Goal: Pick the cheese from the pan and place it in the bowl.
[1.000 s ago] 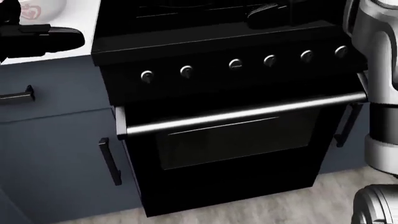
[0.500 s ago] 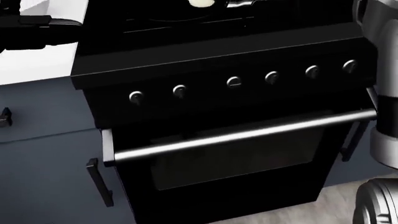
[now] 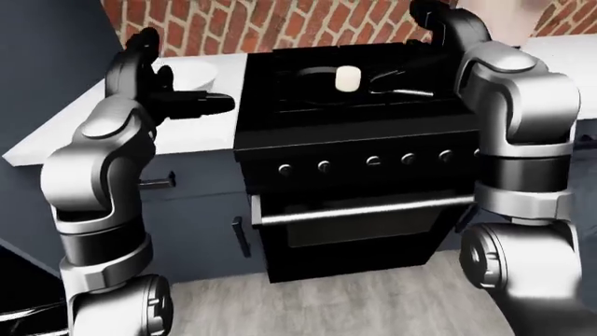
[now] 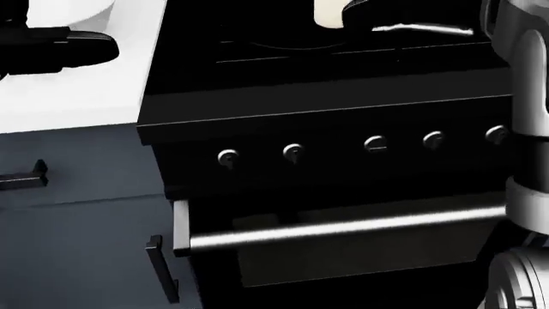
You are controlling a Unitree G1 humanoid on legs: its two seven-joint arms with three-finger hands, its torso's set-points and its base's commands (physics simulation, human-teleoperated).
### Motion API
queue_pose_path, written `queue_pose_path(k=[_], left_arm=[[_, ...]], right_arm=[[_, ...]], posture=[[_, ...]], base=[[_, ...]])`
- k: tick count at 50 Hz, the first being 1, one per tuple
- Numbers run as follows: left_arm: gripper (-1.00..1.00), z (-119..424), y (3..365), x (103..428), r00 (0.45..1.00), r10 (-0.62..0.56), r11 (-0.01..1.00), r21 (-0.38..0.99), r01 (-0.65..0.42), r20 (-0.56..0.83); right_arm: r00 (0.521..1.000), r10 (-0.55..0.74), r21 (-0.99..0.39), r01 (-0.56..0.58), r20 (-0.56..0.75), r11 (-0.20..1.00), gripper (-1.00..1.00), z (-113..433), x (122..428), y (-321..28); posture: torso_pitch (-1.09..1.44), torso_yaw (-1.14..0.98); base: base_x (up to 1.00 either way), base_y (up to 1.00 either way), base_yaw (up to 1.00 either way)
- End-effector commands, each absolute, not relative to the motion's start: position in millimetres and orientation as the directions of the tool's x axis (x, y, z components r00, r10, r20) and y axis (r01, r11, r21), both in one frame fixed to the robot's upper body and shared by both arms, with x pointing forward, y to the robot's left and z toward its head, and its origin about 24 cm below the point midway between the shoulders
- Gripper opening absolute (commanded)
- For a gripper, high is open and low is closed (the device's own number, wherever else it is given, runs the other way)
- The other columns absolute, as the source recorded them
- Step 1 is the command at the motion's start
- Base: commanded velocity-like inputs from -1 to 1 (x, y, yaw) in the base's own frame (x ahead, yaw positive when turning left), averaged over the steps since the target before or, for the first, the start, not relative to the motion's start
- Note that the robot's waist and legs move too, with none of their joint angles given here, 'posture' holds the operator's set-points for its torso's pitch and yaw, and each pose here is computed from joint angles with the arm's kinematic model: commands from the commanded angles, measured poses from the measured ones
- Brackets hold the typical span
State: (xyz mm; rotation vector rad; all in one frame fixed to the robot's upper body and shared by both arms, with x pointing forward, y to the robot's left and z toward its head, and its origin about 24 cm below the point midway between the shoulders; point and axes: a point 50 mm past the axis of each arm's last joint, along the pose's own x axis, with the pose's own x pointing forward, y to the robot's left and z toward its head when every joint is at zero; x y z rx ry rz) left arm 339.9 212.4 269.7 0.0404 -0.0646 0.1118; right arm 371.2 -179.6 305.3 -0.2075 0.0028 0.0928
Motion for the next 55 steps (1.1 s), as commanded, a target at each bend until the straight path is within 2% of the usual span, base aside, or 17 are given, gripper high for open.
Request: queue_pose_path(k=[1,10,41,55], left_arm=[[1.00,288.9,208.8,335.0,0.983,0.096,0.994,0.041,-0.104,0.153],[1.00,288.1,209.2,334.6,0.984,0.096,0.994,0.042,-0.103,0.152],[1.00,295.2,209.3,330.9,0.981,0.095,0.994,0.041,-0.103,0.167],[1.00,309.3,208.7,329.7,0.979,0.094,0.993,0.048,-0.104,0.181]], right_arm=[[0.995,0.081,-0.213,-0.067,0.057,0.975,1.00,322.9,365.6,-183.8],[0.995,0.084,-0.213,-0.071,0.054,0.974,1.00,323.4,366.5,-182.6],[0.994,0.098,-0.222,-0.088,0.038,0.971,1.00,324.2,369.1,-178.0],[0.995,0.087,-0.236,-0.072,0.054,0.969,1.00,340.6,372.7,-178.1]], posture=[[0.00,0.00],[0.00,0.00],[0.00,0.00],[0.00,0.00]], base=[[0.00,0.00,0.48],[0.00,0.00,0.44],[0.04,0.00,0.00],[0.06,0.00,0.00]])
